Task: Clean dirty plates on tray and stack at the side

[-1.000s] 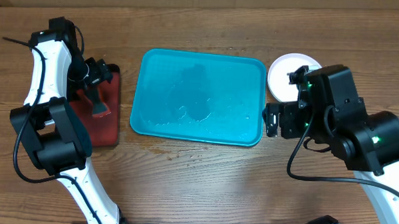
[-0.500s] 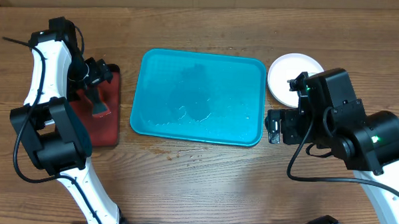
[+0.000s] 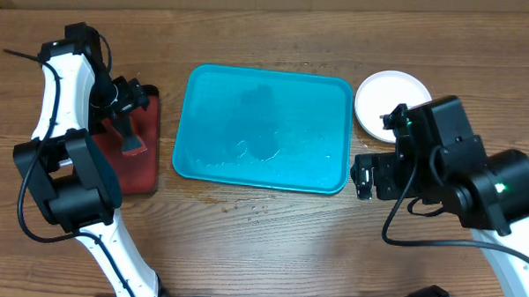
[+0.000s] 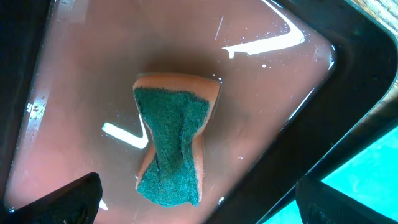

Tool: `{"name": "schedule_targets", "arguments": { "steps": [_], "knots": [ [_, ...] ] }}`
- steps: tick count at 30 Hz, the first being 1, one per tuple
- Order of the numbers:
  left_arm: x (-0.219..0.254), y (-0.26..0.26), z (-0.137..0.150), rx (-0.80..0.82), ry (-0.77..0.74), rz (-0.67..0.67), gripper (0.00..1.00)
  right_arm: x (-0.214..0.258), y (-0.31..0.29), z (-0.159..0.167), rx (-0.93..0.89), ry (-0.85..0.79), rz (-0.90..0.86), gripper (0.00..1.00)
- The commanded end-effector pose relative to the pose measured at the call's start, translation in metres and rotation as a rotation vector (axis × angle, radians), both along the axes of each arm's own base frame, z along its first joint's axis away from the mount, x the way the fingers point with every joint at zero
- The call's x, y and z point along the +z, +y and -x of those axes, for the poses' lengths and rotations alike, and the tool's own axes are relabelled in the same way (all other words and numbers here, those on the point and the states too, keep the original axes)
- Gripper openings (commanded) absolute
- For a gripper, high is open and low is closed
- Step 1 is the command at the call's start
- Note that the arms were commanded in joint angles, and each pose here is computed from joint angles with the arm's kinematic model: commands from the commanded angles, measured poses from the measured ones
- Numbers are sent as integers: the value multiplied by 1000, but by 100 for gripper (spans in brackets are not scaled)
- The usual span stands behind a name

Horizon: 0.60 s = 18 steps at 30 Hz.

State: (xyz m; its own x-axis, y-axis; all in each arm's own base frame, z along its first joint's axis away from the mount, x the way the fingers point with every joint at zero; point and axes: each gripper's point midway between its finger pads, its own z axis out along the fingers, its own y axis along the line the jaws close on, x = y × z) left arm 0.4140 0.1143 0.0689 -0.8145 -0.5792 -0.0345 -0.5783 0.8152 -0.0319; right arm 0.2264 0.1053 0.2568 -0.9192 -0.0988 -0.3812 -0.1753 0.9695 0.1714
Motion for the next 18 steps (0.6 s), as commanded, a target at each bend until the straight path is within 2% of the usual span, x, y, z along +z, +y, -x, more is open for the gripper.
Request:
{"name": "schedule_targets", "arguments": {
  "steps": [1,9,18],
  "knots": [
    [17,1,-5,4,-46,-5,100,16,-5,3,-2,-110,-46,100],
    [17,1,-5,4,-47,-5,100,13,-31,5,-115,-336,-185,100],
    [17,1,-5,4,-47,-5,100,-25,-51,8,-179,-647,-271,100]
  ]
}}
